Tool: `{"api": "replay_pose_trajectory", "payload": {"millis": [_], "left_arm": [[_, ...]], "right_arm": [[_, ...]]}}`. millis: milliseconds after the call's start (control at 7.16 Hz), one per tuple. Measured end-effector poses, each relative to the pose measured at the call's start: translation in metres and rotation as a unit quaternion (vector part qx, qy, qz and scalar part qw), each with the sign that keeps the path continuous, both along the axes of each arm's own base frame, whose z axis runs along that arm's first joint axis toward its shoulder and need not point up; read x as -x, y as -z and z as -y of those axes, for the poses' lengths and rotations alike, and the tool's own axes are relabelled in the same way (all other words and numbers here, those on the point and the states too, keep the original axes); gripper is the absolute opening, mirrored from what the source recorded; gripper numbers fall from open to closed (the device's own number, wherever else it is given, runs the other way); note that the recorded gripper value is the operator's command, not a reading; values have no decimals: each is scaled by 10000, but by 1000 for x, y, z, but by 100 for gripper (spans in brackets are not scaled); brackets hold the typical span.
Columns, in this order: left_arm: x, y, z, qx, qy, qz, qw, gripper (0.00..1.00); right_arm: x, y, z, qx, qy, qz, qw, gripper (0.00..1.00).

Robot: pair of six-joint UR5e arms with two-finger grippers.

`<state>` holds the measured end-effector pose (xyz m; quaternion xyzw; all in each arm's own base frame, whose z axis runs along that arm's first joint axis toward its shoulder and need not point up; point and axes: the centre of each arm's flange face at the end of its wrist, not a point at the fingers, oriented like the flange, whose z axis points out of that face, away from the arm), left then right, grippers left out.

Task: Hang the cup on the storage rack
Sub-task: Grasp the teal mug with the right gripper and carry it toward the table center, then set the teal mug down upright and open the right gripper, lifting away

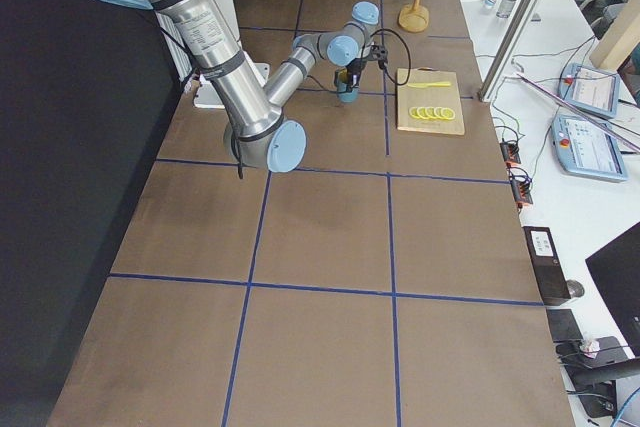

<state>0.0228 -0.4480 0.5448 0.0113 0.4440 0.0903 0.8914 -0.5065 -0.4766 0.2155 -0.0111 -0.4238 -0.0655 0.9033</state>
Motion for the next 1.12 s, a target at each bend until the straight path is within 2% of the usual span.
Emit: {"api": "replay_pose_trajectory", "payload": {"millis": [279,419,559,698,1117], "left_arm": [[-2,10,-1,-73,-24,-121,9999,100],[-2,14,-1,-111,-28,-141,9998,100],[-2,18,-2,-146,-30,-153,9998,100],[-2,23,-3,-204,-34,-168,9996,100],[0,49,-8,-476,-31,-207,9986,100]], "right_arm": [[25,12,-2,43,33,-43,10000,2],[34,16,-2,81,38,-65,9999,37],[42,18,-3,96,40,-107,9999,90],[48,17,-4,85,31,-158,9998,100],[48,24,-9,-36,35,-115,9999,100]]}}
